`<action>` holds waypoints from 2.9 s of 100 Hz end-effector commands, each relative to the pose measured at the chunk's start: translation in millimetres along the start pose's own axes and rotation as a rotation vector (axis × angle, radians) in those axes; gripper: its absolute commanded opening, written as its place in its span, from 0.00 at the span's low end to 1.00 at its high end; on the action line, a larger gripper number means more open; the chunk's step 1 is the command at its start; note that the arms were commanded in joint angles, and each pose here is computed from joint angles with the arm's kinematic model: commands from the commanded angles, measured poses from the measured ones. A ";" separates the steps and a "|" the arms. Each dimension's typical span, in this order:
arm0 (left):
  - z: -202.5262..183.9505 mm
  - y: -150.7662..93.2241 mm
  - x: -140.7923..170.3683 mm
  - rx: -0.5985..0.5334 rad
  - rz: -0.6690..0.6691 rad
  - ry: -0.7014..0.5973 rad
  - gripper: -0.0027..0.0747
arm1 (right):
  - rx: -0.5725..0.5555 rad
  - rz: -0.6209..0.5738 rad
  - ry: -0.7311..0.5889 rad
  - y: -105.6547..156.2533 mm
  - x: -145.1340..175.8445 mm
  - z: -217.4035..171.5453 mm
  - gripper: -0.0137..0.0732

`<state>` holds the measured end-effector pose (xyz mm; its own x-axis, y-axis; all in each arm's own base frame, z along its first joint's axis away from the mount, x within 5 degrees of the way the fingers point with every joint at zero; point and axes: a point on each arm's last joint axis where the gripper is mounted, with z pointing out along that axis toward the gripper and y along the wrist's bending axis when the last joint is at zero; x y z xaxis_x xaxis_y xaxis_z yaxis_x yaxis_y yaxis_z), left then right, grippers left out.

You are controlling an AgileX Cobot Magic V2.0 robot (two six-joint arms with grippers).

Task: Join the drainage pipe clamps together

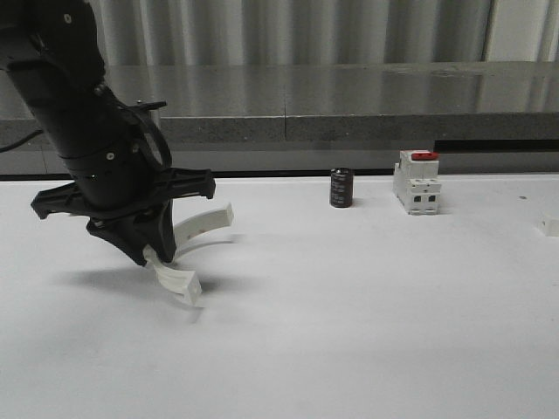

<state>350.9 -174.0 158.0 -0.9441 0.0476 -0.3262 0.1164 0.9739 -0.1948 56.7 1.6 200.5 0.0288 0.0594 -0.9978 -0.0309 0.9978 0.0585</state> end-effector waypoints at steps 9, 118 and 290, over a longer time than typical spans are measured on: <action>-19.2 -11.0 -13.1 0.045 -0.004 -0.112 0.06 | -0.003 -0.007 -0.118 0.8 -15.1 -2.6 0.08; -22.5 -12.6 -16.7 0.053 -0.004 -0.131 0.63 | -0.003 -0.007 -0.118 0.8 -15.1 -2.6 0.08; -243.9 105.1 228.4 -0.094 0.022 -0.925 0.01 | -0.008 -0.007 -0.172 1.3 -21.5 -3.6 0.08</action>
<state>69.9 -5.8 274.4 -0.3956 -0.0757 -0.9153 0.0542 0.9929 -0.1056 56.5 1.7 204.1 0.0686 0.0605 -0.9958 -0.0342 0.9977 0.0583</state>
